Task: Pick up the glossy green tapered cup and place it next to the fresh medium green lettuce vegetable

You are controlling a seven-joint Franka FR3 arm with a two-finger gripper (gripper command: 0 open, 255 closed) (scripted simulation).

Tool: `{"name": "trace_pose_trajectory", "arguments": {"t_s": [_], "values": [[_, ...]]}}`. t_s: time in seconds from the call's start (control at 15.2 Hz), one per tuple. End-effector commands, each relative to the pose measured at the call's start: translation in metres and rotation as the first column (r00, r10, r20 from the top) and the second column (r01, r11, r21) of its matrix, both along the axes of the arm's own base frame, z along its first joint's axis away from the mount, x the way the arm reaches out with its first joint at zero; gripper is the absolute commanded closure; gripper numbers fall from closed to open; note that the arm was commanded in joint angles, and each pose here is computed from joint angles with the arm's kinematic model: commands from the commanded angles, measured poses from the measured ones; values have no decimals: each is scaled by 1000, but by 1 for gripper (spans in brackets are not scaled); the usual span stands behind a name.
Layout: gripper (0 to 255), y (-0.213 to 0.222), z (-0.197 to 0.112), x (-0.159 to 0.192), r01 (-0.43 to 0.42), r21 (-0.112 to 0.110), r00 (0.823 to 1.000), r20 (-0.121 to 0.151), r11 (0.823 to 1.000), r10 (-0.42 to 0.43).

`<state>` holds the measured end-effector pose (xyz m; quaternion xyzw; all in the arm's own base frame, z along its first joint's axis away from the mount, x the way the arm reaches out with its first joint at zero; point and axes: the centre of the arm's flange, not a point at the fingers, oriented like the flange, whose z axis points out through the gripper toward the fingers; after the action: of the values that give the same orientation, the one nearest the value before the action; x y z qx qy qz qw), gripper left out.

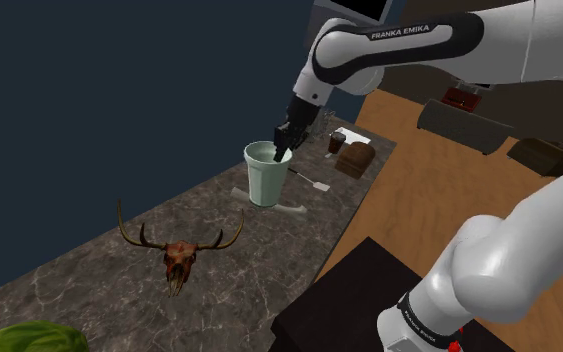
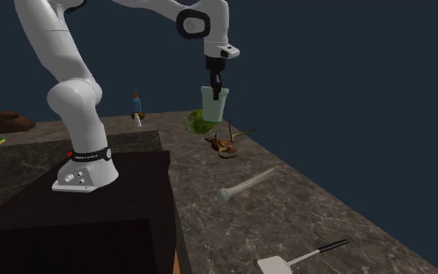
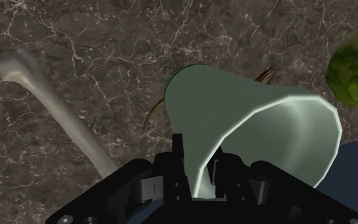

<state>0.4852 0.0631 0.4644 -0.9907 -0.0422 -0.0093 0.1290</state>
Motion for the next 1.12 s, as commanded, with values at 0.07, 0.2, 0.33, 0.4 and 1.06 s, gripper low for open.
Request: {"name": "trace_pose_trajectory", "arguments": {"t_s": [0.07, 0.2, 0.33, 0.4, 1.06], "values": [[255, 33, 0, -22, 1, 0, 1000, 1, 1000, -1], [255, 55, 0, -38, 1, 0, 1000, 1, 1000, -1], [255, 76, 0, -53, 1, 0, 1000, 1, 1000, -1], [255, 87, 0, -61, 1, 0, 1000, 1, 1000, -1], [255, 194, 0, -137, 1, 0, 1000, 1, 1000, -1]]}}
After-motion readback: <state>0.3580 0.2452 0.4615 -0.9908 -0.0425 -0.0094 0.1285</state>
